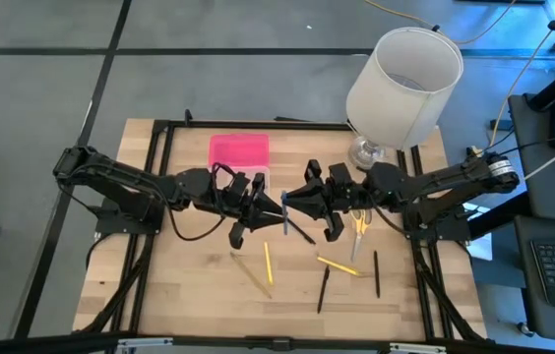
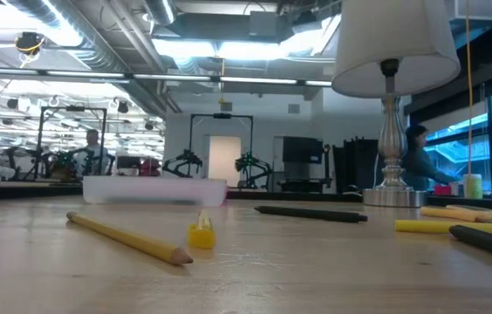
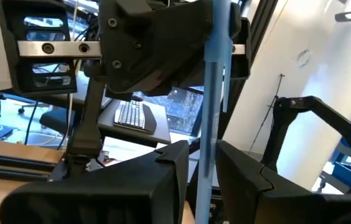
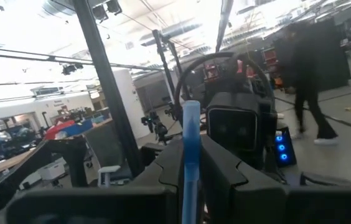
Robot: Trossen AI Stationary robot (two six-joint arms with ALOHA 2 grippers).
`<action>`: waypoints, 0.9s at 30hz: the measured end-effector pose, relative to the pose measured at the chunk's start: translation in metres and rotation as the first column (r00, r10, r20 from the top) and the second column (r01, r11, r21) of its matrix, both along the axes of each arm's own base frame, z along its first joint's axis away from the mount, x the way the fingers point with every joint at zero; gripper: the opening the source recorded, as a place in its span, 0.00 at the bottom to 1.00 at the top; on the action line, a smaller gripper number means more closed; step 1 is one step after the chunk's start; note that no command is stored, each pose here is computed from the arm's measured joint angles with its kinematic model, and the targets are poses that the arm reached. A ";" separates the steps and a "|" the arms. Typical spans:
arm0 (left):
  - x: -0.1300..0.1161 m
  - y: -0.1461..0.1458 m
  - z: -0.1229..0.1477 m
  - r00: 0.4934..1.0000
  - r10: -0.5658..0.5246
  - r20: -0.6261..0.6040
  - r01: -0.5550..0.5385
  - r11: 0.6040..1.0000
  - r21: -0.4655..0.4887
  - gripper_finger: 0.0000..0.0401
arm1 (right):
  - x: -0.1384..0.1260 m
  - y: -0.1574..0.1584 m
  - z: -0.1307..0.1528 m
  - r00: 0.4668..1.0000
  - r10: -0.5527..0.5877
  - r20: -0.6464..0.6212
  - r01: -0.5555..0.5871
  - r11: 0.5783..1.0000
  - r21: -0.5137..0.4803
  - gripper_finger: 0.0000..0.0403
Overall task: Pick & place school supplies into a supply box
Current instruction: Put the blue pen into the pink supply box
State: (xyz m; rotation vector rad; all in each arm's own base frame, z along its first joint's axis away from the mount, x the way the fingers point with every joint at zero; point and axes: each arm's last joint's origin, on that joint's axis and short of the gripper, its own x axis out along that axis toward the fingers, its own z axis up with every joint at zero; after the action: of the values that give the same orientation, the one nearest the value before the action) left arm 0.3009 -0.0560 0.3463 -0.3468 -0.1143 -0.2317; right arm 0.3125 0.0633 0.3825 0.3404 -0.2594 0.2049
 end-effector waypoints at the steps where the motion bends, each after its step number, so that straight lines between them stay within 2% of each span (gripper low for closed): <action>1: 0.000 0.000 0.000 1.000 0.000 0.000 0.000 1.000 0.000 0.18 | 0.001 0.000 -0.001 1.000 -0.010 -0.002 0.010 1.000 0.001 0.10; 10: 0.000 0.000 0.000 1.000 0.007 0.009 -0.007 0.999 0.042 0.16 | 0.005 0.000 -0.006 1.000 -0.021 -0.019 0.021 1.000 -0.008 0.10; 17: 0.000 0.001 0.000 0.999 0.029 0.014 -0.030 0.997 0.069 0.06 | 0.005 0.000 -0.005 1.000 -0.025 -0.009 0.025 0.999 -0.023 0.10; 20: 0.000 0.001 0.000 0.999 0.029 0.013 -0.030 0.997 0.073 0.03 | 0.005 0.001 -0.005 1.000 -0.006 -0.006 0.005 0.998 -0.058 0.11; 23: 0.000 0.000 -0.001 1.000 0.028 0.012 -0.028 0.997 0.078 0.04 | 0.004 0.002 -0.006 1.000 0.013 -0.006 -0.014 0.995 -0.103 0.15; 27: 0.000 0.000 0.000 1.000 0.027 0.014 -0.028 0.997 0.078 0.06 | 0.004 0.002 -0.007 0.999 0.036 -0.025 -0.039 0.991 -0.131 0.27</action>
State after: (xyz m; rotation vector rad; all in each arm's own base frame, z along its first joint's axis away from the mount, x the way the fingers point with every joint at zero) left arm 0.3012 -0.0558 0.3458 -0.2660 -0.1219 -0.2107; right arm 0.3166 0.0653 0.3753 0.2166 -0.2158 0.2535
